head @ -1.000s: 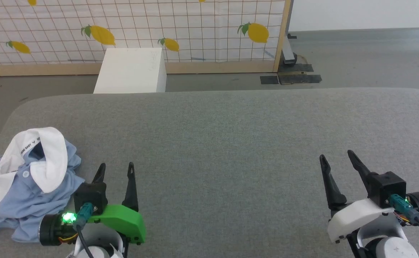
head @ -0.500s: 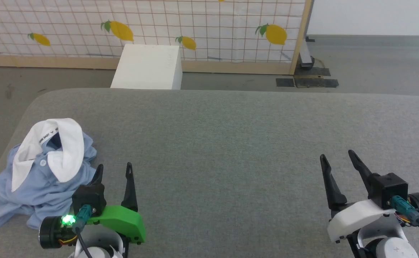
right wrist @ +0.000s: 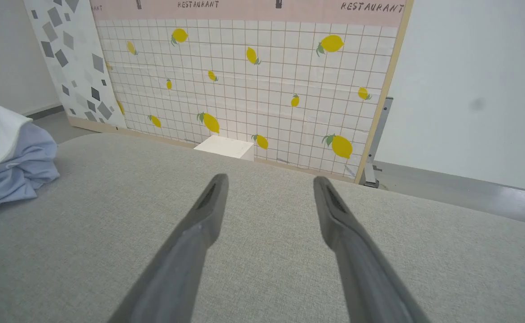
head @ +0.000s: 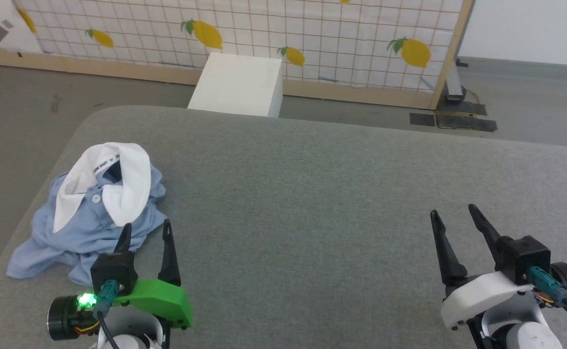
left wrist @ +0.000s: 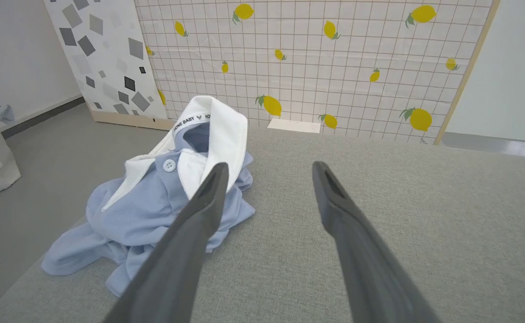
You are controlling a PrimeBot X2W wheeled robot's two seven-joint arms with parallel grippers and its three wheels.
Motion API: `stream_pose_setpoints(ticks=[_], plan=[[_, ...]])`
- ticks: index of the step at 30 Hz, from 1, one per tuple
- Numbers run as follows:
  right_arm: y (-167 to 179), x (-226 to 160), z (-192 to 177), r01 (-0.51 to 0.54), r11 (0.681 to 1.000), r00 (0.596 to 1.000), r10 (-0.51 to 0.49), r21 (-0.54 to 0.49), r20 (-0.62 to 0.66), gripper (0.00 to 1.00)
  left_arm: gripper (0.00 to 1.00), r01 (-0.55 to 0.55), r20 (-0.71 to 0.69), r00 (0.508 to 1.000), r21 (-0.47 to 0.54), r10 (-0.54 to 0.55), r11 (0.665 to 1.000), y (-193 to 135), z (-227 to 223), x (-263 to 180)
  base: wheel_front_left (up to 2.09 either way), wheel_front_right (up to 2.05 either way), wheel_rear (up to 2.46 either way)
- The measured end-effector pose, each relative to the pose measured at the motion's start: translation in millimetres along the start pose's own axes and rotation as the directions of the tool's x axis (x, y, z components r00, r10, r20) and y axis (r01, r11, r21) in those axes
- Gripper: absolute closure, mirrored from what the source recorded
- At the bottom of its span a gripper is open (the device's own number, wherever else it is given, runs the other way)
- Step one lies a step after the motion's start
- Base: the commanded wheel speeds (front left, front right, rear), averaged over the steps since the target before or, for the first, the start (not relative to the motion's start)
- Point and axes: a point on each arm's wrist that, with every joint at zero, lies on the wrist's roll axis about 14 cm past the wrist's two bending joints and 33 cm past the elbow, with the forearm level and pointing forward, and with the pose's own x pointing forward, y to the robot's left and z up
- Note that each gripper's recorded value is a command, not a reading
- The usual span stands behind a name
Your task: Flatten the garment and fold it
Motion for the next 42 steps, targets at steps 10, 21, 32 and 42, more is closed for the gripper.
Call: stream_pose_setpoints(ticks=[10, 21, 32, 42], plan=[[24.8, 12.4, -0.2, -0.076, 0.997, 0.997, 0.076, 0.019, 0.01, 0.0, 0.0, -0.098, 0.017, 0.995, -0.019, 0.099, 0.995, 29.2, 2.4, -12.8, 0.0, 0.0, 0.0], [51.5, 23.6, -1.3, -0.155, 0.987, 0.988, 0.154, 0.031, 0.017, 0.0, 0.0, -0.188, 0.032, 0.981, -0.023, 0.189, 0.982, 56.4, 3.4, -28.2, 0.0, 0.0, 0.0], [76.9, 33.1, -1.5, -0.227, 0.973, 0.974, 0.226, 0.046, 0.03, 0.0, 0.0, -0.275, 0.039, 0.96, -0.022, 0.276, 0.961, 83.7, 3.2, -45.9, -0.03, -0.03, -0.03], [96.9, 39.0, -0.8, -0.282, 0.958, 0.959, 0.28, 0.052, 0.039, 0.0, 0.0, -0.347, 0.053, 0.936, -0.032, 0.348, 0.937, 103.1, 5.0, -61.6, -0.04, -0.04, -0.04]])
